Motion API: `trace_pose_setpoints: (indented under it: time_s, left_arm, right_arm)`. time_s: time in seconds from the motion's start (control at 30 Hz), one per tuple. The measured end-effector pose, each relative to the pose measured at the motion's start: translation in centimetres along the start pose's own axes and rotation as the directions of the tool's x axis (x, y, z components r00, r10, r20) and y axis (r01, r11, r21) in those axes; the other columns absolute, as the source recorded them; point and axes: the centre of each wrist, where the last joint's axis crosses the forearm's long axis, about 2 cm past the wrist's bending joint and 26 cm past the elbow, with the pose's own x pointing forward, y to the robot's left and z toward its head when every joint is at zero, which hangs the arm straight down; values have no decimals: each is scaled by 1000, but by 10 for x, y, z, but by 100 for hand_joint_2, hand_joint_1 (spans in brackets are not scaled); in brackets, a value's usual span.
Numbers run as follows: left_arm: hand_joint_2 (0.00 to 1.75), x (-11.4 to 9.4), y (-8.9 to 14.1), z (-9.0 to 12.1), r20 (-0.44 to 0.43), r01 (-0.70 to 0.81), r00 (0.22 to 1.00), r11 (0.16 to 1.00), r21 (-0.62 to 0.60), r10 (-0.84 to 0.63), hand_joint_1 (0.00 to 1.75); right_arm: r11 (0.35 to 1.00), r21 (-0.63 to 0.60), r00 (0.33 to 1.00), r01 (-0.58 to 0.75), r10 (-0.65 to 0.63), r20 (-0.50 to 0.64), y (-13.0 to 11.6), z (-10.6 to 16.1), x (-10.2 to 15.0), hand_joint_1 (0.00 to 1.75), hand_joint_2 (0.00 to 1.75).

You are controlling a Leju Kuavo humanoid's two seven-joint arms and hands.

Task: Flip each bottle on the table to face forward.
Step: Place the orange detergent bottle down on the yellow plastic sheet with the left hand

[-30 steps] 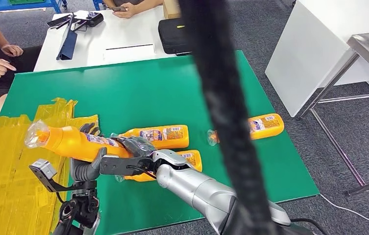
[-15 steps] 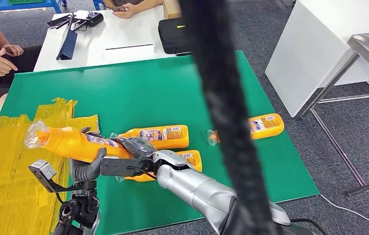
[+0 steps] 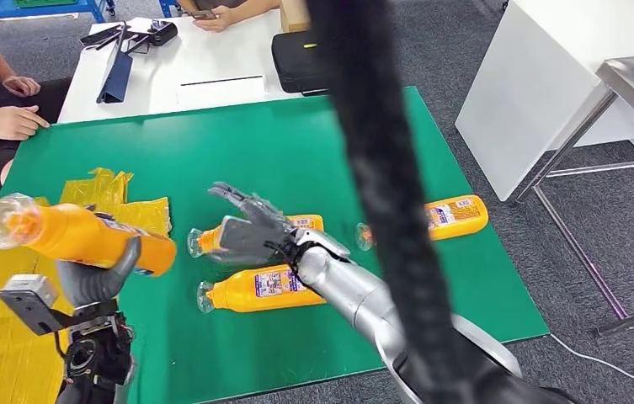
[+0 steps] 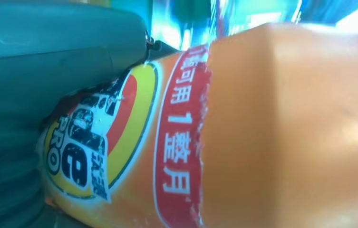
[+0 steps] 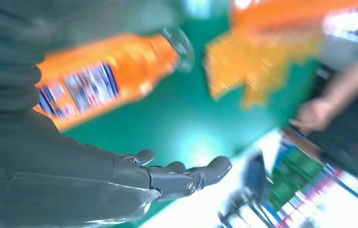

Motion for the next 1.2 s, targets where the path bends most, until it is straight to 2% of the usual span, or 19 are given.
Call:
trace_pose_setpoints:
  time_s: [0.07,0.13,0.2,0.27,0.4,0.5,0.6,0.67,0.73,0.77,0.83,0.97,1.17,1.2]
  left_arm:
    - [175,11,17,-9,62,152,985,979,133,-161,175]
    - [175,21,35,-17,120,314,929,918,242,-350,175]
    - [175,30,49,-23,190,473,824,833,288,-534,175]
    - [175,34,60,-27,241,589,718,755,290,-653,175]
    - [175,34,74,-29,254,675,629,679,290,-734,175]
    - [175,15,84,-24,276,804,509,564,186,-816,175]
    - [175,-9,105,-5,325,943,313,334,7,-892,175]
    - [175,-22,120,12,359,980,194,165,-112,-913,175]
    - [175,-31,133,32,371,975,107,24,-220,-922,175]
    - [175,-35,138,42,363,964,81,-19,-264,-928,175]
    - [175,-42,146,56,320,943,59,-52,-329,-946,175]
    - [175,-54,156,62,228,918,39,-55,-392,-973,175]
    - [175,-62,161,65,259,894,27,-93,-439,-965,175]
    - [175,-63,162,65,267,891,25,-100,-443,-963,137]
  right_arm:
    - [999,-41,999,27,-26,32,-16,3,-3,0,0]
    - [997,-68,998,44,-41,55,-31,9,-6,0,0]
    - [994,-86,996,61,-55,75,-43,16,-9,0,0]
    - [992,-102,994,74,-65,93,-52,22,-11,0,0]
    - [987,-138,991,76,-60,120,-64,33,-13,0,175]
    - [989,-147,992,29,-10,128,-65,45,-17,0,175]
    - [992,-128,992,-21,36,119,-58,61,-23,0,175]
    - [995,-91,993,-44,54,107,-49,72,-28,0,175]
    - [996,-37,993,-83,86,82,-37,83,-33,0,175]
    - [994,-9,992,-111,111,63,-29,89,-35,0,175]
    - [986,40,986,-164,163,24,-13,101,-40,0,175]
    - [971,84,973,-224,228,-37,12,114,-43,0,175]
    - [953,144,958,-268,280,-66,30,121,-44,0,175]
    - [950,152,957,-271,284,-67,32,122,-43,0,175]
